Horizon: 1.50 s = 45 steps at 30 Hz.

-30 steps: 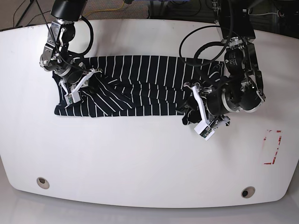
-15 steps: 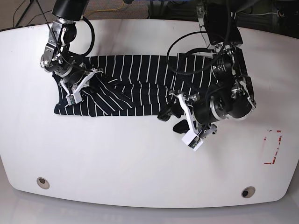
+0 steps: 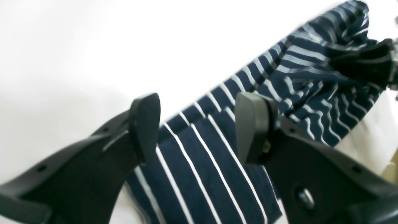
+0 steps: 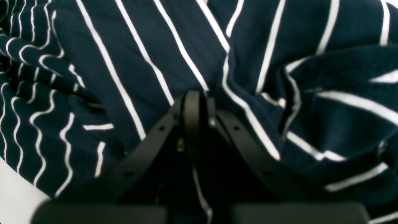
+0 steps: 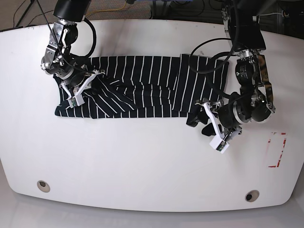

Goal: Layout the t-shirt on the table in an organized manner, then fold the t-shirt properly

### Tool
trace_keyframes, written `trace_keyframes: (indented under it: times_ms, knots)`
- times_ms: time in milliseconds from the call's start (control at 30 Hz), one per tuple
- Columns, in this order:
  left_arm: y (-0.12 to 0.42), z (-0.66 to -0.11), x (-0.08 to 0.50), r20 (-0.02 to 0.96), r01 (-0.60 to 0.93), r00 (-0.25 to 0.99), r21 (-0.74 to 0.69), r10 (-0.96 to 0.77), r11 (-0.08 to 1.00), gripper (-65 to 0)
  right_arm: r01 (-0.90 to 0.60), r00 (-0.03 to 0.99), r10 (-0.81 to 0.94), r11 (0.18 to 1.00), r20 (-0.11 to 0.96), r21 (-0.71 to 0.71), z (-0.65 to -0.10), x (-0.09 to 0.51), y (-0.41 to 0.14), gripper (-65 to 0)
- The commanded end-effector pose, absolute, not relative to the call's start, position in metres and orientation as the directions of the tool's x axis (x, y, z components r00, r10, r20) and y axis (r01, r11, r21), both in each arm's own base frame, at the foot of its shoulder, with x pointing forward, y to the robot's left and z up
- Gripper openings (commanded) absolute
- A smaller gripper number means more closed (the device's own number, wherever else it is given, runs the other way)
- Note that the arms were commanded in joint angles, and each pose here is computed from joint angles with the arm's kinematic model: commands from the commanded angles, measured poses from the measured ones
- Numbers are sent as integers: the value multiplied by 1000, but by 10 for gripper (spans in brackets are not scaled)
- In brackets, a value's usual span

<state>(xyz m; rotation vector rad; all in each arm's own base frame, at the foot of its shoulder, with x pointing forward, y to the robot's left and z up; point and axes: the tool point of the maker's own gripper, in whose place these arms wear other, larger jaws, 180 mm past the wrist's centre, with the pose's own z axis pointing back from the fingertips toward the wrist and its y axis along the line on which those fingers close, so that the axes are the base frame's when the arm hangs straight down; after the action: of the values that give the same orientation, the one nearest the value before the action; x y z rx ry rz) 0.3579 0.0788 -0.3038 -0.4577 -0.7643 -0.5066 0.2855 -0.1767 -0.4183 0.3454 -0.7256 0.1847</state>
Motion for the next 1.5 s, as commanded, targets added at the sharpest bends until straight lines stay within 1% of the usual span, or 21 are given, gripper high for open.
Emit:
trace_keyframes:
  times_ms: [0,100,300,400,600,733,800,867,900,967,1033,1133,1367,1433,1467]
  knots:
    - [71,-306,364,753,602,609,-234,-249,763,-290,-289,717,56,930,695,225,-410,292,-180,-628]
    - [59,-323,362,730,609,636,-277,-249,744,-290,-291,717,55,930,695,226,-410,292,-180,-628]
    - [30,-339,362,723,630,647,-328,-243,704,-289,-291,717,54,929,695,227,-410,292,-179,-628]
    - [19,-352,363,684,612,686,-361,-246,704,-289,-291,717,54,929,695,227,-410,292,-179,-628]
    - [0,-361,367,662,613,702,-375,-261,696,-290,-291,717,57,930,694,225,-410,292,-180,-628]
    - [-1,-362,366,658,613,703,-369,-269,698,-292,-291,717,54,929,695,227,-410,292,-179,-628]
    - [0,-362,367,659,613,702,-367,-270,699,-319,-291,717,54,929,695,227,-410,292,-179,-628]
    - [3,-362,367,659,611,702,-363,-270,703,-385,-291,717,54,929,695,227,-410,292,-179,-628]
    - [6,-364,367,655,610,704,-359,-275,706,-438,-291,717,54,929,695,227,-410,292,-179,-628]
    - [8,-365,368,653,609,704,-355,-278,709,-522,-291,717,54,929,695,227,-410,292,-179,-628]
    - [9,-366,368,652,608,705,-354,-279,710,-578,-291,717,54,929,695,227,-410,292,-179,-628]
    - [12,-366,369,651,610,701,-336,-291,718,-578,-291,717,54,929,695,227,-410,292,-179,-628]
    - [24,-374,370,632,638,664,-200,-400,743,-571,-291,717,54,929,695,227,-410,292,-179,-628]
    - [24,-374,370,626,648,654,-175,-424,742,-564,-291,717,54,929,695,227,-410,292,-179,-628]
    - [25,-374,369,619,652,652,-162,-439,741,-547,-291,717,54,929,695,227,-410,292,-179,-628]
